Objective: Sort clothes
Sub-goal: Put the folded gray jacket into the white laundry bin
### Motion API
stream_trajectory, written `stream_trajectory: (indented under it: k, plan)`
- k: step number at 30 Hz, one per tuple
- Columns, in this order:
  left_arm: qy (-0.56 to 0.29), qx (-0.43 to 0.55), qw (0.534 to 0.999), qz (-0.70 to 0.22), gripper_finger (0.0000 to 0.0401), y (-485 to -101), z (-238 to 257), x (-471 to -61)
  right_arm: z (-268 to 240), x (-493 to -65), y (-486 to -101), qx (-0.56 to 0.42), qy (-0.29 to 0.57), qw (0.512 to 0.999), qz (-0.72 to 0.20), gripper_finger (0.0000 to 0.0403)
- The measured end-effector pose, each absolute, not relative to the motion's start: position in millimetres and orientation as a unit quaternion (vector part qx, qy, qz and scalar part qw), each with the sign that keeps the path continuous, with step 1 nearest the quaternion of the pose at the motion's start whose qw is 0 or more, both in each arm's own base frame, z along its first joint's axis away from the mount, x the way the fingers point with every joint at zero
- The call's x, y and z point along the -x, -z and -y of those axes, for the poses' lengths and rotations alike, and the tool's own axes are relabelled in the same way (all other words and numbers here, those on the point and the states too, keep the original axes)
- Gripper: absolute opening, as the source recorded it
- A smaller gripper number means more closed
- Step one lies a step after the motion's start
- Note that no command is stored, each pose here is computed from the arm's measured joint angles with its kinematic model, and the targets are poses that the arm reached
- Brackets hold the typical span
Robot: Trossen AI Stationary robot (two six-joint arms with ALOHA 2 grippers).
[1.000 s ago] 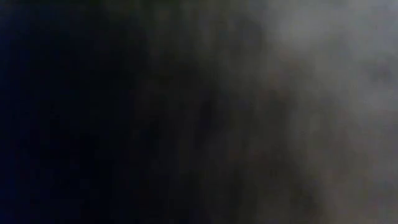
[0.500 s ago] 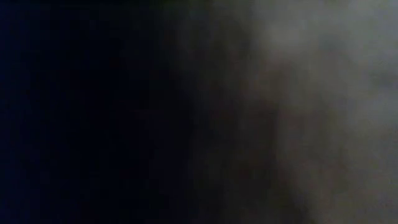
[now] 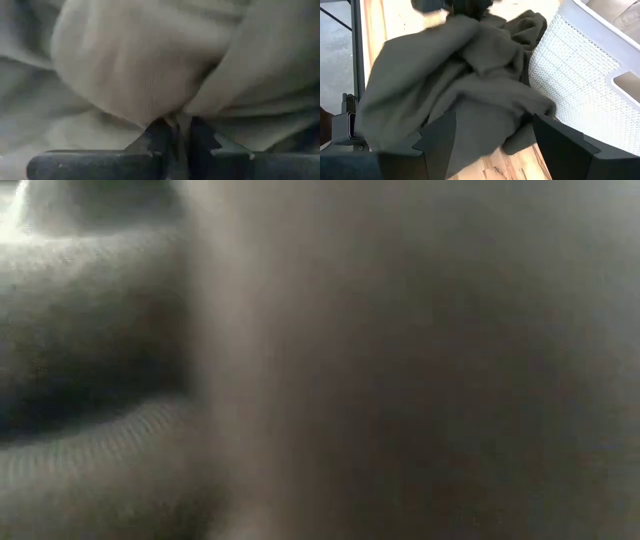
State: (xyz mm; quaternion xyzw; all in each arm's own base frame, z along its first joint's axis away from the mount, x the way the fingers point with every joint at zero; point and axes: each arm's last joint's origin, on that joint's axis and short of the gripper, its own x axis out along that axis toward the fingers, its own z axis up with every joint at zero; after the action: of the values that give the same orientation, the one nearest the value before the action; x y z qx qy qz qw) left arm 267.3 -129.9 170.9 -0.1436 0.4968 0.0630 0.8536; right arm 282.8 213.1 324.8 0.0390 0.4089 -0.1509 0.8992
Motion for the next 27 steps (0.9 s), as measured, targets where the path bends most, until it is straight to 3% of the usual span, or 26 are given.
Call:
stream_trajectory:
  k: [21, 27]
  plan:
    - [-0.034, 0.208, 0.943, -0.256, 0.0038, -283.4, 123.5, -222.7, -213.0, -282.7, -325.3, -0.036, 0.149, 0.900, -0.409, 0.0251]
    - [0.018, 0.207, 0.964, -0.165, 0.0038, -308.5, 129.3, -219.9, -213.0, -282.7, -325.3, -0.033, 0.148, 0.900, -0.409, 0.0251]
